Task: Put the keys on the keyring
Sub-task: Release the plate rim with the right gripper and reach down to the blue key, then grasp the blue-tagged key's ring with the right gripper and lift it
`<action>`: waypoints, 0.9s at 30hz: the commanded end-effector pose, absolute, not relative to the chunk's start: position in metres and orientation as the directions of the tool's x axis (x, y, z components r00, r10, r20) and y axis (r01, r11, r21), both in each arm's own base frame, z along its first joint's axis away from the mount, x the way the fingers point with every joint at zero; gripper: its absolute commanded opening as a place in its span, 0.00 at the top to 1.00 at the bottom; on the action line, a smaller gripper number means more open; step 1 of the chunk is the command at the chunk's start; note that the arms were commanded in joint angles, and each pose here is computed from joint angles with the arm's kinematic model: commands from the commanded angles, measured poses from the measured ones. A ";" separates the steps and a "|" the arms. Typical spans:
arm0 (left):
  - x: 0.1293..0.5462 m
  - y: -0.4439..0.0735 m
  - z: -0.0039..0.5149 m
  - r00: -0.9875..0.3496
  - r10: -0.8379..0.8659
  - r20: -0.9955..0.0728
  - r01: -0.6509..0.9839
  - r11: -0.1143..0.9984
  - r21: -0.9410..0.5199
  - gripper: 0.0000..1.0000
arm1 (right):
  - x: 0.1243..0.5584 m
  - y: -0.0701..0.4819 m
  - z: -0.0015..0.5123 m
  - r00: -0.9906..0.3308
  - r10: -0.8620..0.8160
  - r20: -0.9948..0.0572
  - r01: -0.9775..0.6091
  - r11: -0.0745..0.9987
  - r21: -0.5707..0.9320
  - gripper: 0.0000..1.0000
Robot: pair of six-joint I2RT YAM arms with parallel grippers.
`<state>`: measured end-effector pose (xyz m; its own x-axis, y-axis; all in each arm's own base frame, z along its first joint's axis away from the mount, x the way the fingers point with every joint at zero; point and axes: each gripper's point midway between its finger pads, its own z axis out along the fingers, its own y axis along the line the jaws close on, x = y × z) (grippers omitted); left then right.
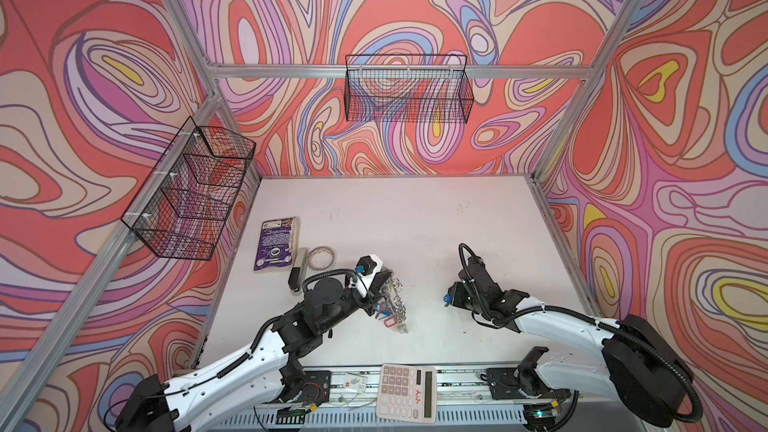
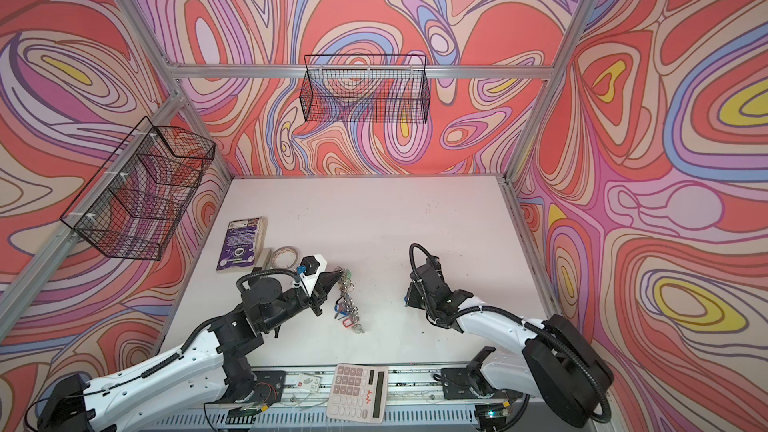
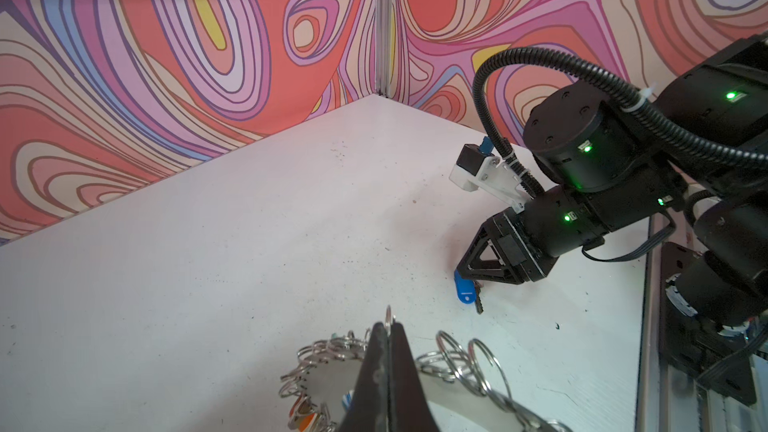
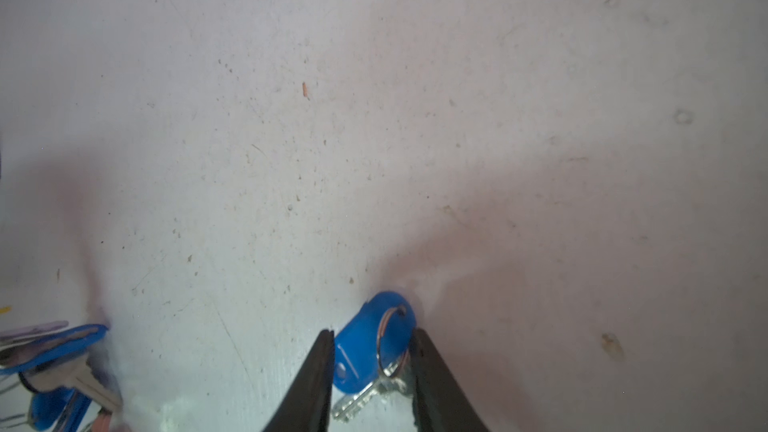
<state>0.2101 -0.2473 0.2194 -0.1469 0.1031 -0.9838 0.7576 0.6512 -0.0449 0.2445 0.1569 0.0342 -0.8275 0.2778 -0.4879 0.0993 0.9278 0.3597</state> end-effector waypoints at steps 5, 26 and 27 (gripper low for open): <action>0.206 -0.249 0.256 -0.071 0.029 -0.997 0.776 0.630 -0.037 1.00 | 0.260 0.153 0.045 -0.772 0.309 -0.555 0.140 0.935 0.326 0.84; 0.204 -0.250 0.259 -0.069 0.011 -0.998 0.785 0.618 -0.048 1.00 | 0.257 0.143 0.035 -0.781 0.263 -0.566 0.154 0.960 0.232 0.90; 0.203 -0.250 0.259 -0.071 0.010 -0.997 0.786 0.616 -0.049 1.00 | 0.257 0.142 0.035 -0.780 0.264 -0.567 0.157 0.960 0.230 0.91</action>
<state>0.2052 -0.2474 0.2217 -0.1454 0.1002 -0.9843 0.7715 0.6343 -0.0494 0.2542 0.1460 0.0319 -0.7906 0.2633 -0.5528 0.1398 0.9566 0.2557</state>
